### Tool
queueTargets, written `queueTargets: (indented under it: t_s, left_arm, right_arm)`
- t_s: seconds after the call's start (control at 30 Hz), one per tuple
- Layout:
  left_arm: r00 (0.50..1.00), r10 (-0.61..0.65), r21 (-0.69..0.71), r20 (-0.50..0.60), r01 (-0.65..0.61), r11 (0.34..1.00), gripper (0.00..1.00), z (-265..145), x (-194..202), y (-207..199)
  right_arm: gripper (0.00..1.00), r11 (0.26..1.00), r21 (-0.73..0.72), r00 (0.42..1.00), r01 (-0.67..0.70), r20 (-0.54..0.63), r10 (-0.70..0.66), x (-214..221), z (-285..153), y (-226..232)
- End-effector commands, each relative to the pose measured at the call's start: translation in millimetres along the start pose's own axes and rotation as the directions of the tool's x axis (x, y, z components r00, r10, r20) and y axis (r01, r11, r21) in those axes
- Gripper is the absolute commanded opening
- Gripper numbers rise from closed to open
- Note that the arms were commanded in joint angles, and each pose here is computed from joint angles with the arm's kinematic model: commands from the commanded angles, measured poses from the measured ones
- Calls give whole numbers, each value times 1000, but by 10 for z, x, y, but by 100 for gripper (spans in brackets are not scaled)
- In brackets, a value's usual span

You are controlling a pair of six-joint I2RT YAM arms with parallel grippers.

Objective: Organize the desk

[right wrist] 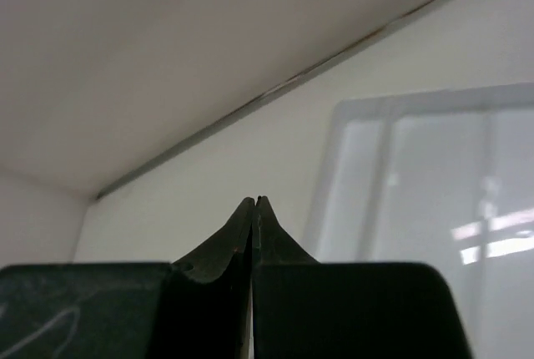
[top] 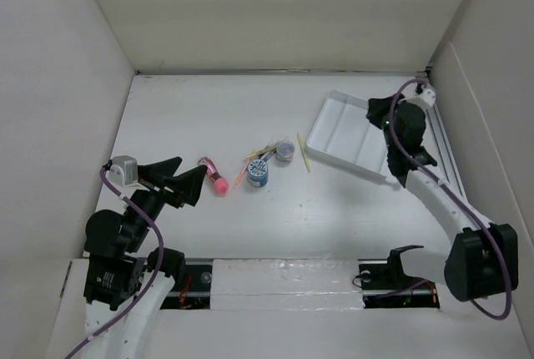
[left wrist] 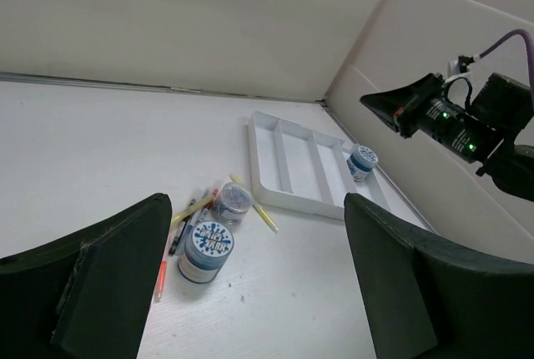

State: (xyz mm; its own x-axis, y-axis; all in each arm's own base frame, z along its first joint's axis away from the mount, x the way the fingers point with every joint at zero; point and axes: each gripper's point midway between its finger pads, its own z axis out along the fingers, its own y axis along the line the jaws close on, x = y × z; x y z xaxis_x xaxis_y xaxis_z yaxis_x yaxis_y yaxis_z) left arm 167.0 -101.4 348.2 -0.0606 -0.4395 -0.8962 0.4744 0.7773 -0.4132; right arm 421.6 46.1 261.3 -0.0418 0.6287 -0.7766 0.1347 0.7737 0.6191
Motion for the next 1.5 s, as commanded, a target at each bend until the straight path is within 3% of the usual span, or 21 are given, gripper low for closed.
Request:
queueTargets:
  t_s: [0.0,0.1,0.17,0.27,0.3,0.4,0.5,0.63,0.93,1.47]
  left_arm:
    - [999,1,24,51,-3,1000,81,-1,-149,-77]
    - [999,2,27,46,-4,1000,81,2,-133,-76]
    - [999,-1,25,46,0,1000,79,2,-134,-75]
    - [999,0,25,52,-1,1000,79,2,-149,-77]
    - [999,0,25,48,-1,1000,79,3,-139,-74]
    - [999,1,22,50,-2,1000,79,-4,-140,-70]
    - [999,1,27,44,-2,1000,79,9,-130,-77]
    - [999,-1,28,42,0,1000,80,5,-119,-76]
    - [999,1,38,38,-2,999,80,16,-119,-93]
    - [1000,1,42,28,-2,999,79,34,-95,-91]
  right_arm:
    - [0,959,-281,992,36,-109,-69,585,-301,812]
    - [0,910,-401,957,105,-208,-202,1223,-631,1265]
    - [8,882,-442,925,163,-243,-293,1534,-770,1425]
    - [31,807,-541,848,238,-288,-444,2113,-1143,1673]
    - [51,772,-583,818,253,-298,-493,2333,-1339,1748]
    - [83,758,-563,758,330,-319,-568,2741,-1427,1675]
    - [93,745,-510,704,431,-327,-631,3003,-1425,1564]
    - [96,708,-498,643,500,-335,-689,3203,-1469,1540]
    - [99,697,-396,606,598,-346,-717,3305,-1273,1446]
    - [72,696,-396,602,599,-351,-718,3487,-1054,1582]
